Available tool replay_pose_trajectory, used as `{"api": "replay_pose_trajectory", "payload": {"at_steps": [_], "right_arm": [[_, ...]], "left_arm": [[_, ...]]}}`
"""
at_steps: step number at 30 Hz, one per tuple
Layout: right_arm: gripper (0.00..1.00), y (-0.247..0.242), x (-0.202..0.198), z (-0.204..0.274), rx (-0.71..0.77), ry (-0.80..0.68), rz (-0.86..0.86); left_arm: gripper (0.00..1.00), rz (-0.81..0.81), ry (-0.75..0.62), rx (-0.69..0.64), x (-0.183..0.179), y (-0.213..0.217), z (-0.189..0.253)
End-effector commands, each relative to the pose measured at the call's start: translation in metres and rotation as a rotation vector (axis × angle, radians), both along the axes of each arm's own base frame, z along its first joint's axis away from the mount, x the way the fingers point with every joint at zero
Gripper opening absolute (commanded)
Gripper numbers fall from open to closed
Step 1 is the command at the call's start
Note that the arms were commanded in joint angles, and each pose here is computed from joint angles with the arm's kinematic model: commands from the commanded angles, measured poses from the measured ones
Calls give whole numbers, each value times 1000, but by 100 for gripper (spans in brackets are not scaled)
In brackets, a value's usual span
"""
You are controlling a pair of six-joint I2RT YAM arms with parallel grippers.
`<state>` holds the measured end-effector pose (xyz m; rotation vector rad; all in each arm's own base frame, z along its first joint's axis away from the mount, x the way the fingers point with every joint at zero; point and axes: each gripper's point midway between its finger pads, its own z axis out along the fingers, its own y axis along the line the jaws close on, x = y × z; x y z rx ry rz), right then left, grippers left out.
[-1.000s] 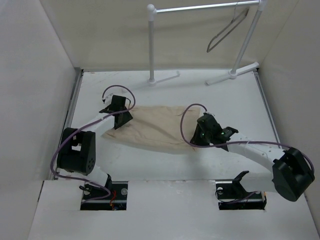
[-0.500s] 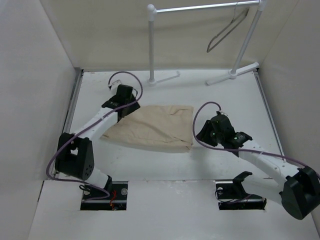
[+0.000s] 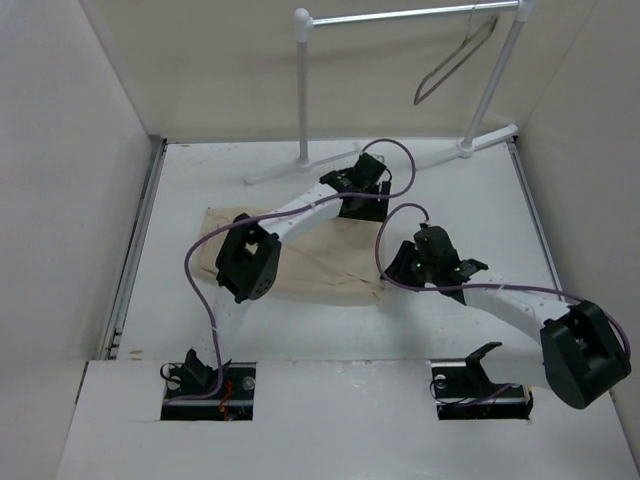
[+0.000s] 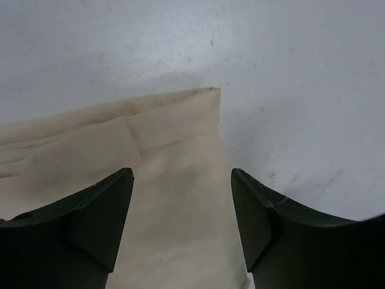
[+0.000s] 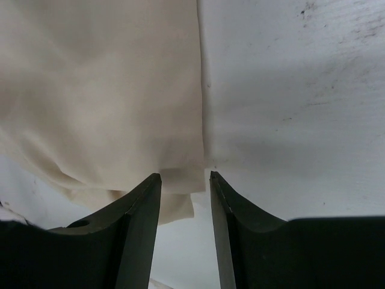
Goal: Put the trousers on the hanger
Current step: Fold the trousers at the center of the board.
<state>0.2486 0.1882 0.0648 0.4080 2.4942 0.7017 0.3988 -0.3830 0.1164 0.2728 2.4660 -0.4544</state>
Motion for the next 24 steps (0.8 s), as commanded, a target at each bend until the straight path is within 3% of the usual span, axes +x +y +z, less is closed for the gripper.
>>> {"api": "replay_pose_trajectory", "payload": {"at_steps": [1, 6, 10, 14, 20, 22, 24], "right_arm": [[43, 12, 4, -4, 62, -12, 35], [36, 12, 4, -11, 66, 5, 37], [22, 14, 4, -8, 82, -2, 34], [10, 13, -3, -13, 89, 19, 26], [5, 4, -18, -33, 81, 73, -14], [5, 1, -21, -34, 84, 80, -25], [17, -2, -23, -29, 78, 69, -34]], "left_arm": [[65, -94, 83, 26, -9, -2, -6], [60, -104, 135, 27, -8, -9, -32], [39, -75, 146, 39, 2, -5, -52], [27, -9, 140, 22, 18, -1, -61], [27, 58, 130, -52, 34, -5, -57], [35, 67, 132, -58, 35, -4, -57], [46, 62, 127, -72, 32, -5, -48]]}}
